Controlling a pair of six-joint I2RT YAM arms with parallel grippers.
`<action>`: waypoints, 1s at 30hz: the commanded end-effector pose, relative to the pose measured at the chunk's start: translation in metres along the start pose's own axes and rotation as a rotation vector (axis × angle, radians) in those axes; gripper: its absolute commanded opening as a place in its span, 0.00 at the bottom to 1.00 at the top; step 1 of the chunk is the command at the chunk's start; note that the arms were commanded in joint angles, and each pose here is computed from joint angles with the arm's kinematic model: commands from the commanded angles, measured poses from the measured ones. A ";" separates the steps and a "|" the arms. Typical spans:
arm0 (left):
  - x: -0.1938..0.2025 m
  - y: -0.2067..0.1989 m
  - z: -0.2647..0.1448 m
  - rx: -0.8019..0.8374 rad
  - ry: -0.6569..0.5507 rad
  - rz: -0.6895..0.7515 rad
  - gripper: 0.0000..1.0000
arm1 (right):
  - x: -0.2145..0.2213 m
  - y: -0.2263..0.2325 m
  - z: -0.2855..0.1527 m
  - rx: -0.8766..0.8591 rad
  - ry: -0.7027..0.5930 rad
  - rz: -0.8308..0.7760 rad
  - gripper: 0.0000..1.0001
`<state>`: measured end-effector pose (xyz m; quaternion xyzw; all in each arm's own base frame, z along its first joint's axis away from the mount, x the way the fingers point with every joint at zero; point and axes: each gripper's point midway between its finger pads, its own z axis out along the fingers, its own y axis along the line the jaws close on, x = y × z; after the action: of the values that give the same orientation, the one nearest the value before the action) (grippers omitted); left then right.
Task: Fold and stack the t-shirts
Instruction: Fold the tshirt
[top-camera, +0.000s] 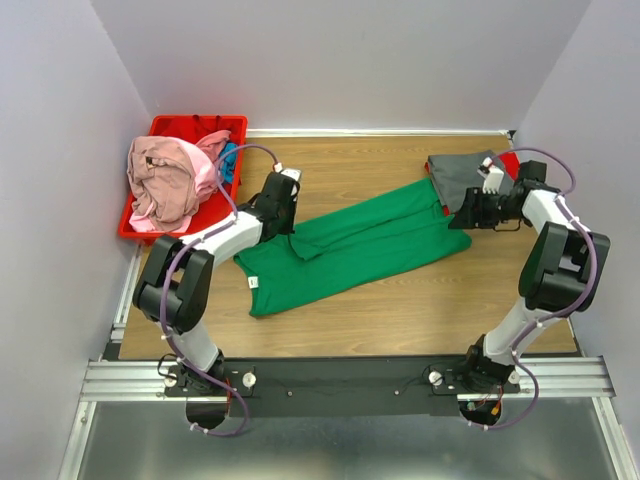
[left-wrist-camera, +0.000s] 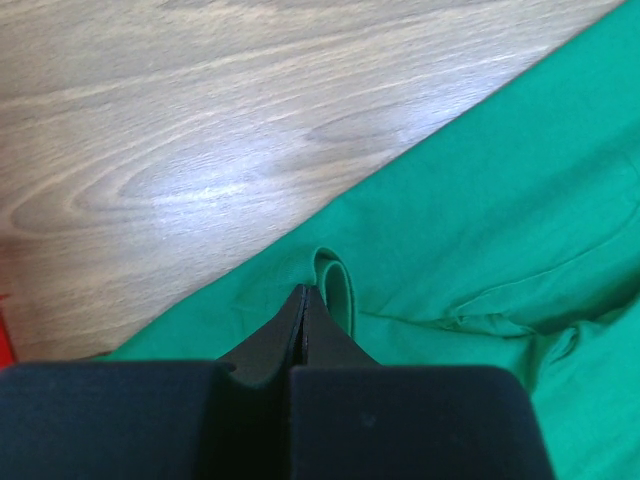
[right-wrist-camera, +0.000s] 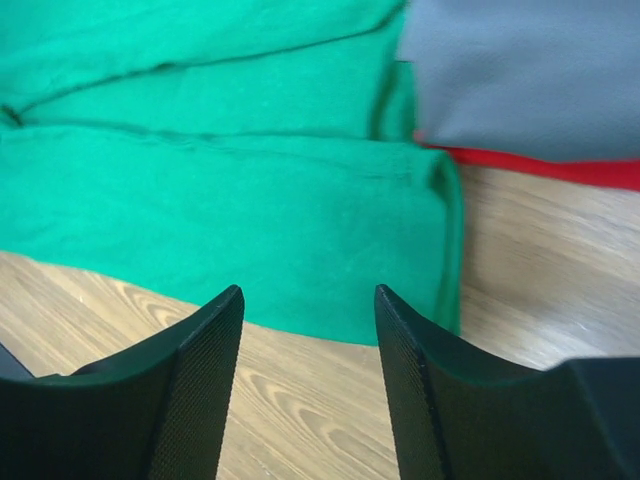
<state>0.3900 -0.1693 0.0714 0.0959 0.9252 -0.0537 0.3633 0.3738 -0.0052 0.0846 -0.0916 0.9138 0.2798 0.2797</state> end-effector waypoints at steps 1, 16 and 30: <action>-0.010 0.006 -0.005 -0.018 -0.026 -0.016 0.00 | 0.000 0.057 0.008 -0.131 0.007 -0.236 0.63; -0.017 0.005 -0.027 0.011 -0.066 -0.060 0.00 | 0.018 0.307 0.138 -0.420 0.076 -1.129 0.63; -0.073 0.049 -0.146 -0.072 -0.372 -0.194 0.59 | 0.047 0.326 0.186 -0.348 0.098 -1.240 0.62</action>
<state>0.3725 -0.1275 0.1639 0.0193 0.8904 -0.0702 0.4493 0.3121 0.3586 0.0975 -0.6486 0.6449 0.2336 0.3299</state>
